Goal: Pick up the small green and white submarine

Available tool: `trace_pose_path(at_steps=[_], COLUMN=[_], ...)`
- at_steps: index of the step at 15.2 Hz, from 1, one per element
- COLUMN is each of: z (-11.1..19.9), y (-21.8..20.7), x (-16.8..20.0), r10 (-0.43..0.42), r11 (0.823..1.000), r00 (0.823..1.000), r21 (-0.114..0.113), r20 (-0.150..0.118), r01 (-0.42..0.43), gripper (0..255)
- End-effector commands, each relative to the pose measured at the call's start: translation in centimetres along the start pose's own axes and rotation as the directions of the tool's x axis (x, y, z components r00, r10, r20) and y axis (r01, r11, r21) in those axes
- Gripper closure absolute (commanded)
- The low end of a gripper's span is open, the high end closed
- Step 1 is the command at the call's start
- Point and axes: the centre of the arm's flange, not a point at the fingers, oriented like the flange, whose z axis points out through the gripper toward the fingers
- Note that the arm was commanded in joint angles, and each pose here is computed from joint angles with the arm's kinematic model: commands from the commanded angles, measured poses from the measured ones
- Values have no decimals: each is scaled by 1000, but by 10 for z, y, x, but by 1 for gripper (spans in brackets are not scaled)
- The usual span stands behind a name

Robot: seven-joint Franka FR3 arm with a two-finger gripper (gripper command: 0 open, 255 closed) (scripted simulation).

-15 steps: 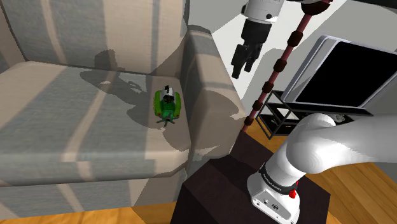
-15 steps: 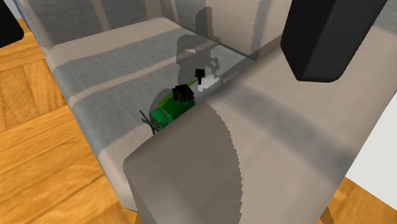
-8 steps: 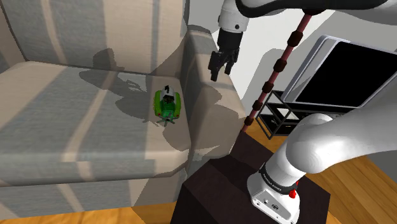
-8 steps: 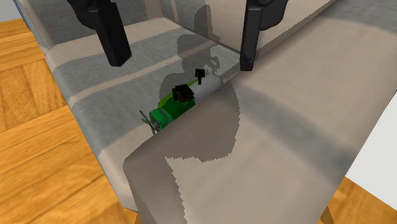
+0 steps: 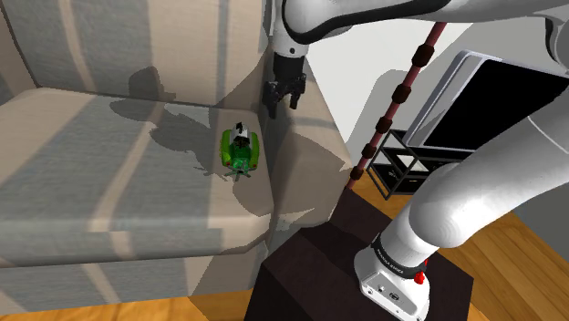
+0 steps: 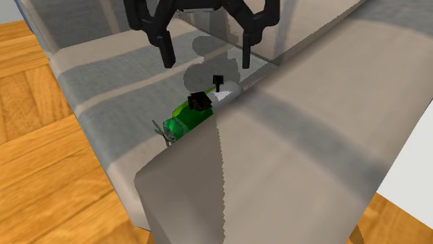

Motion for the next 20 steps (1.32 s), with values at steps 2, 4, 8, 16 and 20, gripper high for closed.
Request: trace_pose_path(at_steps=[2,4,8,16,20], z=[17,28,51,93,114], y=[-7,-11,-19,-28,-30], x=[39,62,110,165,167], r10=[4,7,12,18,18], r11=[1000,1000,999,999,999], r00=[1000,1000,1000,1000,1000], r21=[-10,-18,-33,-49,-49], r20=[1,2,4,6,6], r01=[-4,-7,-12,-17,-17], gripper=[0,0,0,0,0])
